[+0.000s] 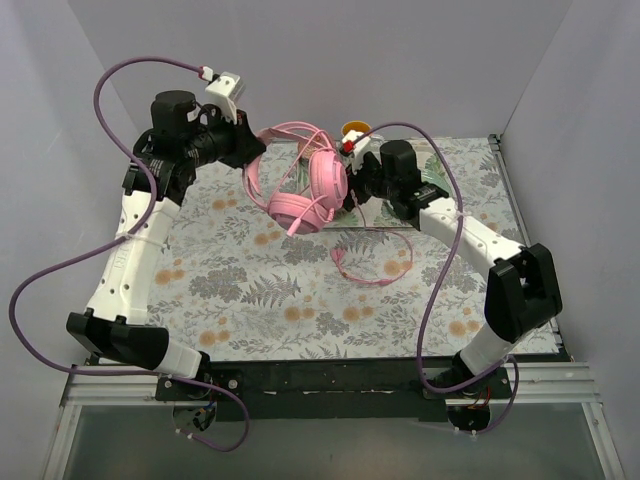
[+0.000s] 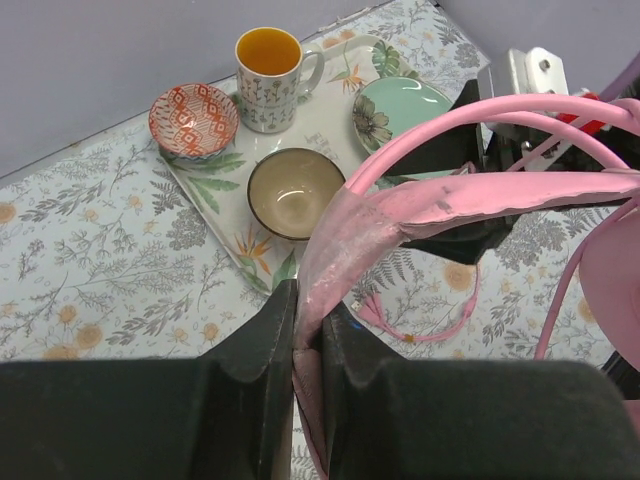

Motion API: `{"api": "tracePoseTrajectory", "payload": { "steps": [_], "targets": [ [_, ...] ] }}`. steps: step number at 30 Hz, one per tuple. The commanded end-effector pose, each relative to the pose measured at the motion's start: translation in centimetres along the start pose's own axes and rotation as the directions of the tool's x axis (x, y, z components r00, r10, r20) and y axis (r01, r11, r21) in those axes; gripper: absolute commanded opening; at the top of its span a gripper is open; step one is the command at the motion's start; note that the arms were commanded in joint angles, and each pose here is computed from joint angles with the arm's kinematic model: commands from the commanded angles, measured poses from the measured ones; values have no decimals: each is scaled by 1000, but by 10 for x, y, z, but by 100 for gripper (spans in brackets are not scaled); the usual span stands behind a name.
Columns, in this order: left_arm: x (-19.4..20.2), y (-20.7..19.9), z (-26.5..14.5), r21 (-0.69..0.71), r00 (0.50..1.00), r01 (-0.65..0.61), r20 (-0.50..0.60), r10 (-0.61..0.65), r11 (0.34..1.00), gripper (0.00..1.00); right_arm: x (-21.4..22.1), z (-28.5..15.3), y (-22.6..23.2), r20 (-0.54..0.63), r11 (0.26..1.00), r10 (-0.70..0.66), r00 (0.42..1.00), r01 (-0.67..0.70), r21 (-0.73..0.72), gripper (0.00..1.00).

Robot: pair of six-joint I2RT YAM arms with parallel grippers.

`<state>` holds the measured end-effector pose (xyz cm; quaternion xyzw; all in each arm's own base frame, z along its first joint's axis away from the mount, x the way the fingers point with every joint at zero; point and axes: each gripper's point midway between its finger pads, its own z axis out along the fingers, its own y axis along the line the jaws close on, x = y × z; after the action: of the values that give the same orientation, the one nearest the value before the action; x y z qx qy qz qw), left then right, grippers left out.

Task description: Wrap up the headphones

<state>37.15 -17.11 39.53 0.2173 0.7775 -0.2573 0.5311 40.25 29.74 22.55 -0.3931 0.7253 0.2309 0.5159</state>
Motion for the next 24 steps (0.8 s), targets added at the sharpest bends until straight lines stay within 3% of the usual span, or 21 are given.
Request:
{"api": "tracePoseTrajectory", "payload": {
  "steps": [1, 7, 8, 12, 15, 24],
  "targets": [
    [-34, -6, -16, -18, 993, 59, 102, -57, 998, 0, -34, -17, 13, 175, 998, -46, 984, 54, -44, 87],
    [-38, 3, -11, -38, 991, 63, 118, -59, 997, 0, -25, -34, 27, 231, 994, -4, 973, 28, -102, 89],
    [-36, 6, -8, -46, 991, 67, 115, -61, 997, 0, -35, -40, 28, 253, 994, 19, 967, 8, -106, 98],
    [-26, 9, -2, -49, 993, 74, 92, -70, 996, 0, -64, -58, -9, 266, 991, 51, 963, -81, 105, 99],
    [-31, 8, -5, -51, 992, 71, 108, -65, 996, 0, -71, -69, -11, 294, 990, -26, 955, -16, 141, 99],
    [-67, 1, -18, -47, 981, 57, 186, -47, 997, 0, -4, -63, 21, 278, 999, 2, 961, -11, 31, 96]
  ]
}}
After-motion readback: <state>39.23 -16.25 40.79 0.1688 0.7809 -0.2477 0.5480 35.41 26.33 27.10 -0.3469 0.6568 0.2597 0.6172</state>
